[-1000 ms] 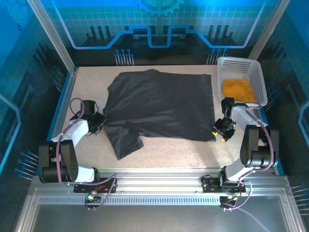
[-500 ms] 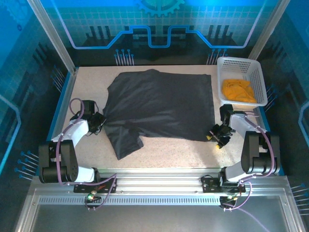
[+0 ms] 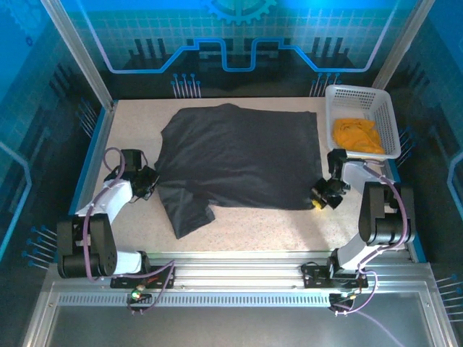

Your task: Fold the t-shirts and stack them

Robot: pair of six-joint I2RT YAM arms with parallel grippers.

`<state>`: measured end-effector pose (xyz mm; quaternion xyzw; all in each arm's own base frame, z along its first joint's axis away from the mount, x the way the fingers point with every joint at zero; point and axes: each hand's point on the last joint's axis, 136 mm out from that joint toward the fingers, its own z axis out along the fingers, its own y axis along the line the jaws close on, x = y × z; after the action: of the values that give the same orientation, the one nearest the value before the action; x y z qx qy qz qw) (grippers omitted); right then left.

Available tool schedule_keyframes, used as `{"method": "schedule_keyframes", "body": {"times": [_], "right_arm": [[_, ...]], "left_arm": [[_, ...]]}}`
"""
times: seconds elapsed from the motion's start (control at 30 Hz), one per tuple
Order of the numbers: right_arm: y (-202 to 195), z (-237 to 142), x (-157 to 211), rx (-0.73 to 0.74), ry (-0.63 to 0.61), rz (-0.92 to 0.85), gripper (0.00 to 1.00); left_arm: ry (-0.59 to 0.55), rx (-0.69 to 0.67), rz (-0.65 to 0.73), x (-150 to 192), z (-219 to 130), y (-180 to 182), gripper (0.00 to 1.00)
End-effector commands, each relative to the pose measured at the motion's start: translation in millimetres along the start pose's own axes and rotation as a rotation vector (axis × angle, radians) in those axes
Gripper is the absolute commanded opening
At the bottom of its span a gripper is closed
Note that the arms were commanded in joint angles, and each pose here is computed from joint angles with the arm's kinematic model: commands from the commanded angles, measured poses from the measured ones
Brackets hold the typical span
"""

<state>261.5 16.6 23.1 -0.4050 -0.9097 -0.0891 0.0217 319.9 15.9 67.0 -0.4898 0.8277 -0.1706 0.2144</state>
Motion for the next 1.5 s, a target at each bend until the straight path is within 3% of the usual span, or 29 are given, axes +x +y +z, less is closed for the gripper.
{"method": "schedule_keyframes", "body": {"times": [0.0, 0.17, 0.3, 0.4, 0.7, 0.9, 1.03, 1.3, 1.47], "right_arm": [[48, -44, -22, -0.094, -0.16, -0.15, 0.0], [104, -142, -35, -0.268, -0.377, -0.268, 0.0], [134, -230, -42, -0.413, -0.555, -0.325, 0.0], [145, -287, -38, -0.516, -0.665, -0.359, 0.0], [109, -400, 16, -0.766, -0.944, -0.404, 0.0], [93, -447, 38, -0.875, -1.038, -0.404, 0.0], [117, -438, 28, -0.908, -0.969, -0.418, 0.0], [206, -391, -10, -0.924, -0.772, -0.522, 0.0], [244, -396, -26, -0.923, -0.752, -0.552, 0.0]], "left_arm": [[-0.013, 0.155, -0.032, -10, -25, -46, 0.0], [-0.098, 0.366, -0.034, -41, -85, -118, 0.0], [-0.205, 0.556, -0.037, -71, -155, -177, 0.0], [-0.297, 0.673, -0.051, -85, -209, -202, 0.0], [-0.592, 0.952, -0.105, -93, -361, -196, 0.0], [-0.709, 1.065, -0.076, -95, -438, -207, 0.0], [-0.655, 1.035, -0.072, -105, -423, -228, 0.0], [-0.437, 0.926, -0.09, -140, -294, -269, 0.0], [-0.377, 0.967, -0.096, -167, -271, -292, 0.0]]}}
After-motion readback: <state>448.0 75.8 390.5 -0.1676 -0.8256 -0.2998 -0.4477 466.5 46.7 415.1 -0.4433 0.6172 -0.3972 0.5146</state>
